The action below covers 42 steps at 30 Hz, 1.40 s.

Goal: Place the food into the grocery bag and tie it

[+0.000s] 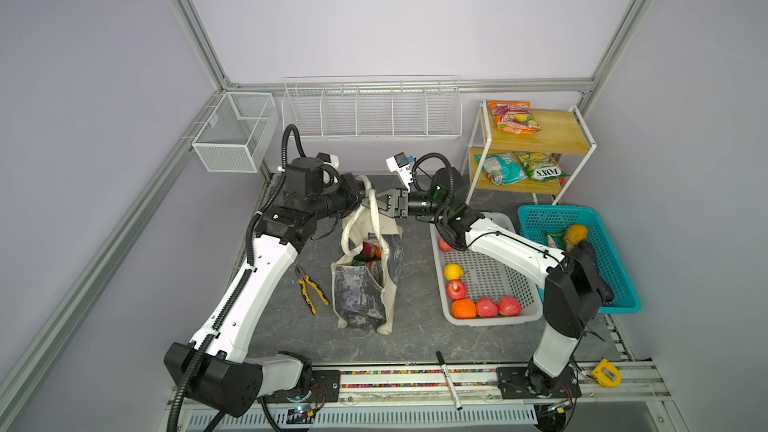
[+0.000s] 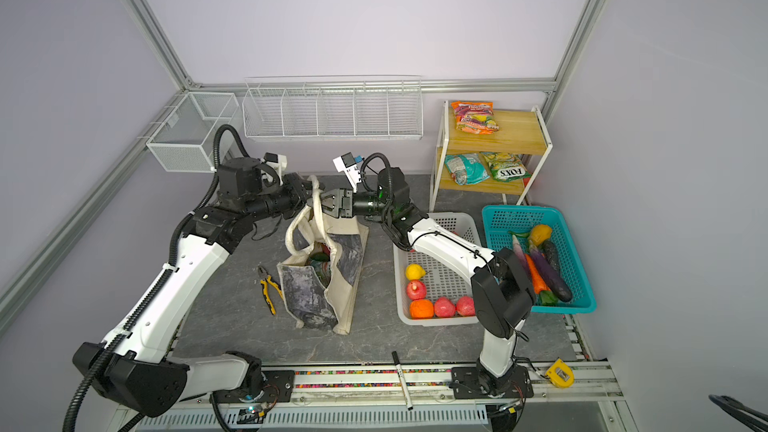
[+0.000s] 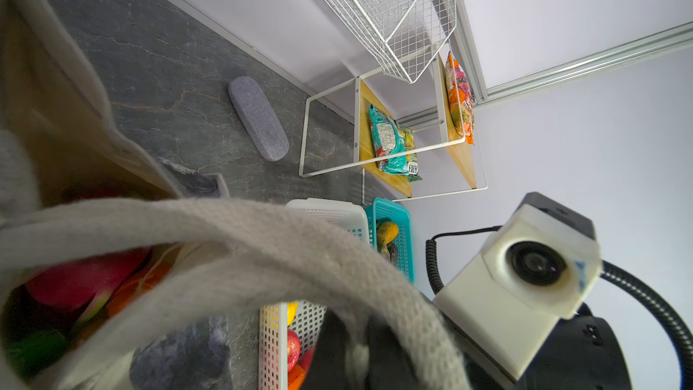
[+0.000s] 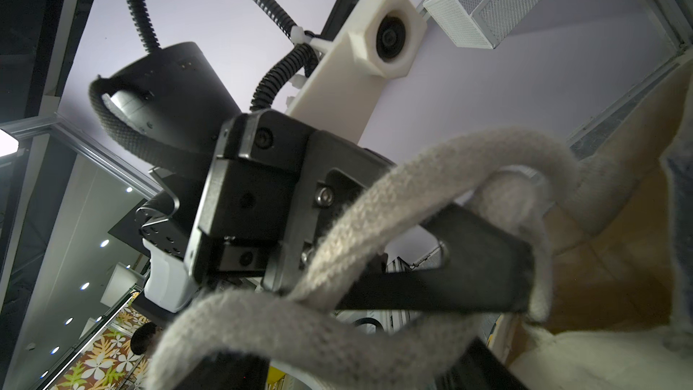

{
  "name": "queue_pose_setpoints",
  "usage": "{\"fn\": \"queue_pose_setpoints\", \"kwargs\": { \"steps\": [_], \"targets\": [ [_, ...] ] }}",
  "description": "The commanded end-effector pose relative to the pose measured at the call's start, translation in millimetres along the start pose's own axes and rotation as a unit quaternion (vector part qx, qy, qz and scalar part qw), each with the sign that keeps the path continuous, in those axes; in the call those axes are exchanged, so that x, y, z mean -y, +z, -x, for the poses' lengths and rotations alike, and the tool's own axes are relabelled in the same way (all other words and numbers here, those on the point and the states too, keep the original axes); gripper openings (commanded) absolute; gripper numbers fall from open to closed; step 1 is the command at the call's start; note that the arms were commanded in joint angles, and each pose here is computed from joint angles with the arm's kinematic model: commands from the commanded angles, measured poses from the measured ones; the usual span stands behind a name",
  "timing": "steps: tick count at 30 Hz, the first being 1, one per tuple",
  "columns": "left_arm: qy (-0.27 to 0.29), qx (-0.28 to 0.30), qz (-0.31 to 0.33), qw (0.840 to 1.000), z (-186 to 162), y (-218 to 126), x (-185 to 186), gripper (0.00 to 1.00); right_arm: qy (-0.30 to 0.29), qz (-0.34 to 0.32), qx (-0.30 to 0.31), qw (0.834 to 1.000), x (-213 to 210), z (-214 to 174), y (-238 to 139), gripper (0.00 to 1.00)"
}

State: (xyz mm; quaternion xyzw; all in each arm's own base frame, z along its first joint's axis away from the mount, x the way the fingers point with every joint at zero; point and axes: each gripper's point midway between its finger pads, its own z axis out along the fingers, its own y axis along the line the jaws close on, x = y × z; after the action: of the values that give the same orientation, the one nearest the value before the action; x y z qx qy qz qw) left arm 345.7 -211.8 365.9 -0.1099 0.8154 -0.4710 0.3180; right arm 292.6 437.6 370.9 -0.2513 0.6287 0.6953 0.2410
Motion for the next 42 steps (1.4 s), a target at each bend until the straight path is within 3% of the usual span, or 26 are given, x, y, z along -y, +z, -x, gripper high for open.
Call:
{"fn": "queue_pose_setpoints", "kwargs": {
  "steps": [1, 18, 29, 38, 42],
  "targets": [
    [0.007, -0.008, -0.013, 1.0, 0, -4, 13, 0.0, -0.025, -0.014, -0.006, 1.0, -8, -7, -5, 0.61],
    [-0.01, -0.007, -0.044, 0.999, 1, -6, 23, 0.0, -0.028, -0.016, -0.017, 0.999, -9, -13, -10, 0.11],
    [-0.027, 0.002, -0.052, 0.998, 7, -18, 23, 0.0, -0.056, -0.108, -0.083, 0.989, 18, -46, -47, 0.07],
    [-0.045, -0.022, -0.054, 0.997, -1, -26, 18, 0.0, -0.087, -0.185, -0.146, 0.968, 38, -67, -80, 0.07],
    [-0.054, -0.028, -0.049, 0.997, -5, -31, 14, 0.0, -0.102, -0.213, -0.145, 0.961, 44, -63, -92, 0.07]
  ]
}}
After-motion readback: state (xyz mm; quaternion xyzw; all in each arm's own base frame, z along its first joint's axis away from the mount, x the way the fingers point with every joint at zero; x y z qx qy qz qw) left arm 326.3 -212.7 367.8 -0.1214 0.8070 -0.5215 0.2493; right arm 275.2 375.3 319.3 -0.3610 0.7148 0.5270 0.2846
